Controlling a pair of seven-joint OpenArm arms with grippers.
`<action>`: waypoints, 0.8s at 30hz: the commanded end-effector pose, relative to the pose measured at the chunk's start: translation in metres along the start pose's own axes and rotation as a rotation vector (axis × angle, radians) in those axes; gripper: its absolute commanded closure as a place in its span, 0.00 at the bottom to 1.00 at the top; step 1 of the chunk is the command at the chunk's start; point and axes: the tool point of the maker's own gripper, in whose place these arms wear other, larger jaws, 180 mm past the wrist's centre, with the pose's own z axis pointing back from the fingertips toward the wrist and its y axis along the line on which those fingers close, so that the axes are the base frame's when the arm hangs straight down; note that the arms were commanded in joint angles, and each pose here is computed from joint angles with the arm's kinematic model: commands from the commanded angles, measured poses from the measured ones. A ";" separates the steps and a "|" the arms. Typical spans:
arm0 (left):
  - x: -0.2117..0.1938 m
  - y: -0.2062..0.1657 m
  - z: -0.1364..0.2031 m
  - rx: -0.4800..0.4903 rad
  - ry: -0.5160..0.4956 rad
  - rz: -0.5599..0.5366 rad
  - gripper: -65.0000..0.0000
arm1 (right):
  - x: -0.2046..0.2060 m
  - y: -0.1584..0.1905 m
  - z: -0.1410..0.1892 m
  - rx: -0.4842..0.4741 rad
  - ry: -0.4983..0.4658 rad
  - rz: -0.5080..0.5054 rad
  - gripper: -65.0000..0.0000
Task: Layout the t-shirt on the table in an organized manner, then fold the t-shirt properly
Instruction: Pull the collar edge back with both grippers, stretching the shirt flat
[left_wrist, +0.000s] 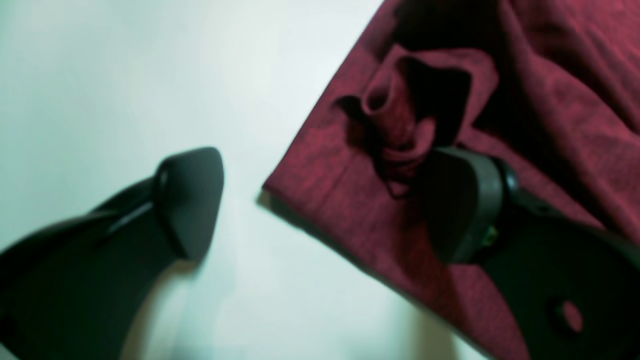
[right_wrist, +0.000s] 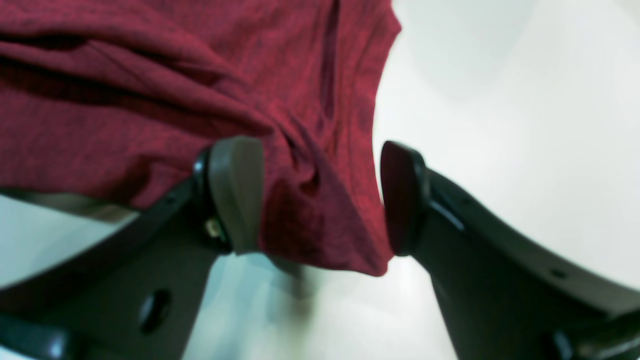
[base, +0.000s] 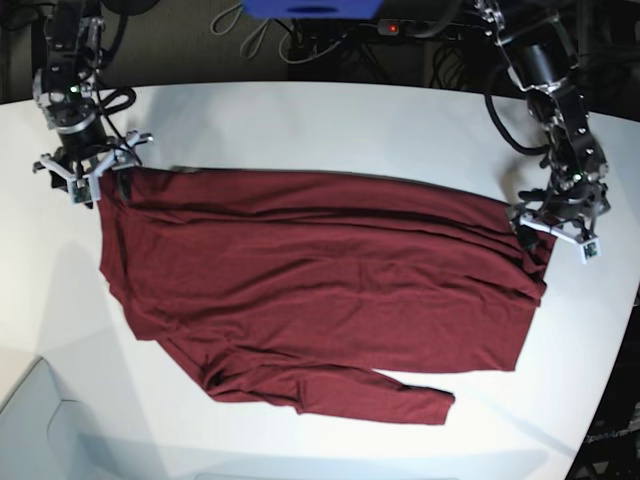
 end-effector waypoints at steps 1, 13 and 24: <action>-0.009 0.003 0.000 0.007 0.050 -0.003 0.09 | 0.010 -0.004 0.005 -0.004 -0.040 0.007 0.42; -0.010 0.005 0.001 0.009 0.051 -0.007 0.58 | -0.024 0.001 0.005 0.014 0.039 -0.016 0.42; -0.027 0.013 0.006 0.022 0.081 -0.022 0.87 | -0.041 -0.001 0.003 0.010 0.082 -0.033 0.70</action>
